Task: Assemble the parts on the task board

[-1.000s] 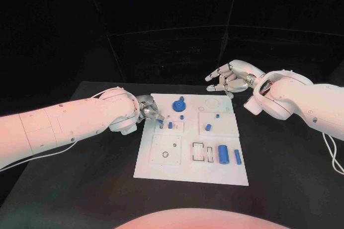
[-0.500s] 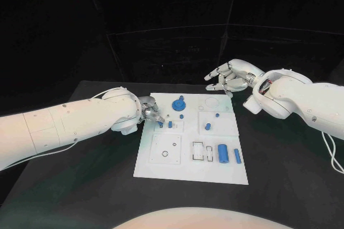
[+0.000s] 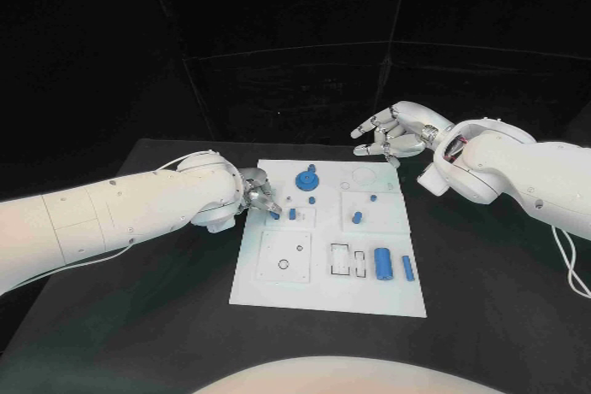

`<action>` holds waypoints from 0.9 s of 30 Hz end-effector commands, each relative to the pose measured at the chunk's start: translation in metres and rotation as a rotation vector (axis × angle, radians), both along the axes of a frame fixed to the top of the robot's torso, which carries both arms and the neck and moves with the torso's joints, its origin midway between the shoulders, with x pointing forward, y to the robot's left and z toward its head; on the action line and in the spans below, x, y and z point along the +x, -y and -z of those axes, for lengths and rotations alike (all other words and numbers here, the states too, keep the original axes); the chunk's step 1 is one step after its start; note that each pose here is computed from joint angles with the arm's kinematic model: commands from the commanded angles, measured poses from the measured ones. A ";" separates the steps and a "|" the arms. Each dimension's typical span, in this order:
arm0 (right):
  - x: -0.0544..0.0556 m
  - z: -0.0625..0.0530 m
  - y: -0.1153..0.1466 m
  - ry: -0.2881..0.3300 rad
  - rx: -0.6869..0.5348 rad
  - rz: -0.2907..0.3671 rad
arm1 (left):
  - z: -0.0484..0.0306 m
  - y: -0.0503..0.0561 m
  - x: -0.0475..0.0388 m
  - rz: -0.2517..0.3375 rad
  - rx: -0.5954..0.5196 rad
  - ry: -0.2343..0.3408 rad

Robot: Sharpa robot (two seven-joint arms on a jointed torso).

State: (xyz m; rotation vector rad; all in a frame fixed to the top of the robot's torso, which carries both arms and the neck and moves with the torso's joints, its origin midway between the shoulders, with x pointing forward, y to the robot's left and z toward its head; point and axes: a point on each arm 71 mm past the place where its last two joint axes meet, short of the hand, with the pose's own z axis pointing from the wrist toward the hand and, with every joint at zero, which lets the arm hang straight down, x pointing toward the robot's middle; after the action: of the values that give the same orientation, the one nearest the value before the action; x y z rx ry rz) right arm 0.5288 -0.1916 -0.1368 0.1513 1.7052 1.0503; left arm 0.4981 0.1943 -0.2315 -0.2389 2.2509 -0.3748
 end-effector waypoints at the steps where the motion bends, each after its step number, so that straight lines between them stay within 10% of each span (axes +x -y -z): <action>1: 0.000 -0.001 -0.001 0.003 0.003 -0.013 | 0.0012 -0.001 -0.0010 0.013 0.025 -0.015; 27: 0.000 -0.001 -0.001 0.002 0.003 -0.013 | 0.0055 0.000 -0.0017 0.016 0.032 -0.039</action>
State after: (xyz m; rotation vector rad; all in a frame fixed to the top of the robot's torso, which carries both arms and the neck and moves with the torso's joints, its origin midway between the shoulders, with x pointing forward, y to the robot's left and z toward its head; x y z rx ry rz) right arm 0.5286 -0.1918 -0.1369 0.1510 1.7062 1.0507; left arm 0.4985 0.1943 -0.2331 -0.2257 2.2696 -0.3556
